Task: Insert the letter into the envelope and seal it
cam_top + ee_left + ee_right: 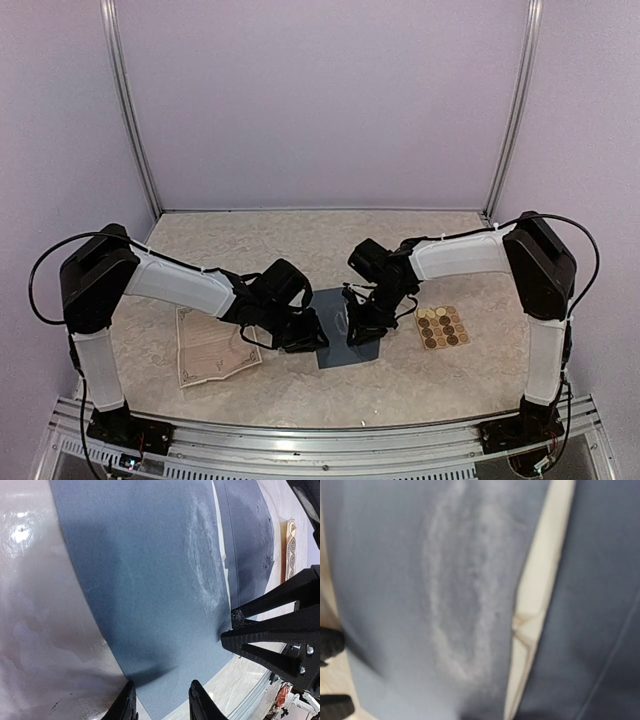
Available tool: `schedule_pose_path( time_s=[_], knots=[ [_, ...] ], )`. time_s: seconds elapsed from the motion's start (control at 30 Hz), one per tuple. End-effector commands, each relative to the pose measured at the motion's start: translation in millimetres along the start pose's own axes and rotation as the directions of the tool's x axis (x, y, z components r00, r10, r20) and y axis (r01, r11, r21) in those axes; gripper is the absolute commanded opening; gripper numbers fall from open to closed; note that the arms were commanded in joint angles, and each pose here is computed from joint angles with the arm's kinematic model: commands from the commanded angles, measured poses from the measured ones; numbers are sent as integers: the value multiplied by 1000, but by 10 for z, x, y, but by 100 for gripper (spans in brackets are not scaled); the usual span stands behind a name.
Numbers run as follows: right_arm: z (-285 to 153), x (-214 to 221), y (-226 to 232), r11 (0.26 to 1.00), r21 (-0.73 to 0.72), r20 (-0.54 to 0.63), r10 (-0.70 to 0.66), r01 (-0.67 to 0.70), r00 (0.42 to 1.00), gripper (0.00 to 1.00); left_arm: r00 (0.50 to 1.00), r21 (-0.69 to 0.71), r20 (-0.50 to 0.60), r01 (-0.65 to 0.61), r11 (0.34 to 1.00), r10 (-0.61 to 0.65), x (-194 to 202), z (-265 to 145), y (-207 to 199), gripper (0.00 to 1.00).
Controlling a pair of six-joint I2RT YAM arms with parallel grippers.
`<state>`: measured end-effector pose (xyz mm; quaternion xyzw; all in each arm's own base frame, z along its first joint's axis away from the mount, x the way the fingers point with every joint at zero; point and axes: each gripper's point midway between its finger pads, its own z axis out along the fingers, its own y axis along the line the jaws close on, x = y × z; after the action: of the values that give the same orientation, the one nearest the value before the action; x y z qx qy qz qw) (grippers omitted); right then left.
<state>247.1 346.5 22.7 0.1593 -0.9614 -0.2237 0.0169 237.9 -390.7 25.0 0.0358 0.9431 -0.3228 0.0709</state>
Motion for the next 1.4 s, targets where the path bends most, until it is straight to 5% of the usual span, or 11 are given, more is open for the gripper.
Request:
schedule_pose_path(
  time_s=[0.0,0.23,1.37],
  knots=[
    [-154,-94,108,1000,19,59,-24,23,998,22,1000,-54,18,-21,998,22,-20,-20,64,35],
    [-446,-225,49,1000,14,118,-5,3,993,34,995,-32,103,-7,999,11,-307,-318,-8,42],
    [-7,-563,-31,999,-42,60,6,-4,998,37,998,-22,54,25,999,-24,-482,97,162,43]
  ],
)
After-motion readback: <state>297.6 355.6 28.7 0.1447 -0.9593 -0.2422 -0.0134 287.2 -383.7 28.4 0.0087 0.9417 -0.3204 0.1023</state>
